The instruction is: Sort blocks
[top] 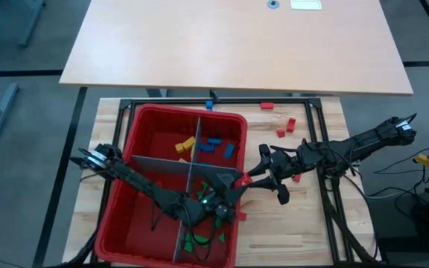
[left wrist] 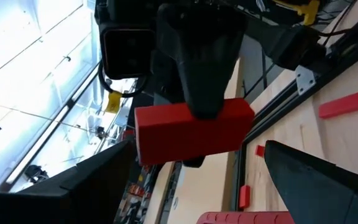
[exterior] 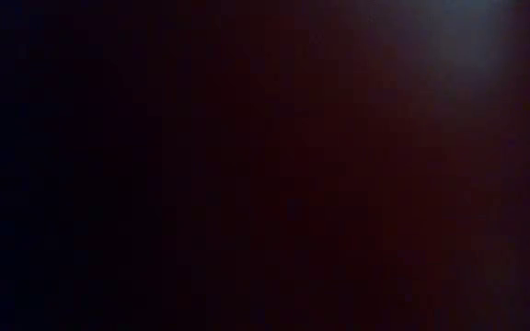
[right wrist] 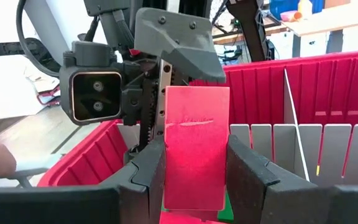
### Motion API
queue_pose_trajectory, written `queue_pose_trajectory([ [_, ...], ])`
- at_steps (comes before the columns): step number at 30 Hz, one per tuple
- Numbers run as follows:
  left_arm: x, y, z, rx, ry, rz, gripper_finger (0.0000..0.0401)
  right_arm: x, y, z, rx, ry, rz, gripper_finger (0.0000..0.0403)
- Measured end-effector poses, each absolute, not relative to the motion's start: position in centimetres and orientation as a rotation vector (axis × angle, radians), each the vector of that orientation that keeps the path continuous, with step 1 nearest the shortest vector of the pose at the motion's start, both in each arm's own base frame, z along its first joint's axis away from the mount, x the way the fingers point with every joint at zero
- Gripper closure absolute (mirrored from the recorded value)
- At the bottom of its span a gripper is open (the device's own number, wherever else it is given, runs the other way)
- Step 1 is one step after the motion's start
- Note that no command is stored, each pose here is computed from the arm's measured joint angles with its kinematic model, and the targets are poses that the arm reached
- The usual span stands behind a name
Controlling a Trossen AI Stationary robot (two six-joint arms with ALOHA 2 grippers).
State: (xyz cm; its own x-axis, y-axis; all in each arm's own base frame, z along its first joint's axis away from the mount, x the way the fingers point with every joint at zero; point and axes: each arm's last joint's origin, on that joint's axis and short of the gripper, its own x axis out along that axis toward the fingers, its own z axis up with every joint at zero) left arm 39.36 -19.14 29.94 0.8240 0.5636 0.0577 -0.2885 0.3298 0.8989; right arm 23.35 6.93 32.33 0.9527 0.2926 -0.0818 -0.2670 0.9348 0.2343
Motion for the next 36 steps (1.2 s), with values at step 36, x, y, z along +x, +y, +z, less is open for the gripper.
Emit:
queue_pose_trajectory([
  [36, 40.4, -17.6, 30.5, 1.026, 0.161, 0.499, 0.0069, 23.5, 6.7, 33.0, 0.238, 0.084, 0.318, 0.0291],
])
